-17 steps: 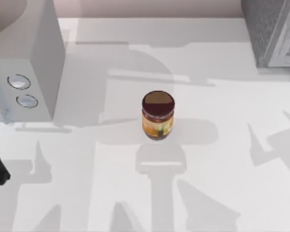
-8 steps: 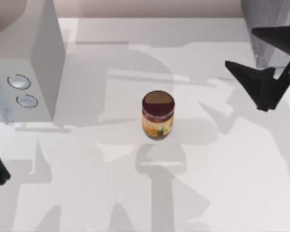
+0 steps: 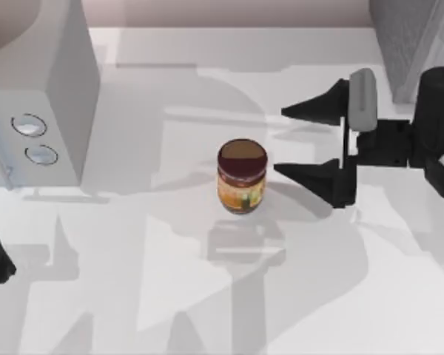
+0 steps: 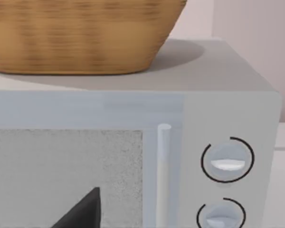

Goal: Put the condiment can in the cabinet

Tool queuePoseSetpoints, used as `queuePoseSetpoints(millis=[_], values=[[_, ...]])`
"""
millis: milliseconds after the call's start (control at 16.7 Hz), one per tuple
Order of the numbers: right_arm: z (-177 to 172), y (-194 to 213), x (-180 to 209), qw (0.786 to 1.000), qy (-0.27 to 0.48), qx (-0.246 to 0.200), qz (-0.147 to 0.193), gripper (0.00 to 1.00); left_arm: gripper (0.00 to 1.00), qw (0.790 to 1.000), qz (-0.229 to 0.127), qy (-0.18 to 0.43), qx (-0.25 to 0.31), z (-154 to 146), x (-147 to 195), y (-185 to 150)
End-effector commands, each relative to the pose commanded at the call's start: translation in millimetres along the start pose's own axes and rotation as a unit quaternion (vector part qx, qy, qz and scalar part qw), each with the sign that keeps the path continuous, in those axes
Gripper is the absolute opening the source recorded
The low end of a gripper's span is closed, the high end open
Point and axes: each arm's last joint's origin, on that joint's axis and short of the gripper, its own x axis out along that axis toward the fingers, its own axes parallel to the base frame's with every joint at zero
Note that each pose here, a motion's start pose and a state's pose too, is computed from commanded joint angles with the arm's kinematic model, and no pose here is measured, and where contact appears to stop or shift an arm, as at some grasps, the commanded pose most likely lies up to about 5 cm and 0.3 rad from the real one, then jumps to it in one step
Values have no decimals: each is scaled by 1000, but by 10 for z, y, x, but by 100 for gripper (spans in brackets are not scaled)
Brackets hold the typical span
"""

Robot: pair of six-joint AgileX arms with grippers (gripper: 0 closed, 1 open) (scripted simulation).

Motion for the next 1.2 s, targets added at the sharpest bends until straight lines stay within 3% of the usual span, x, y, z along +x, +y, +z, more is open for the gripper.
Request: queuePoseSetpoints(millis=[180,360,720,1200], values=[[-409,-63,160,999,-6,-5,53,100,100,1000,0,0,0,0,0,0],[-619,-74,227,997,-10,-8,77,100,100,1000,0,0,0,0,0,0],[-639,-77,222,997,-10,-7,77,100,100,1000,0,0,0,0,0,0],[-625,18,816,997,-10,-9,79,100,100,1000,0,0,0,0,0,0]])
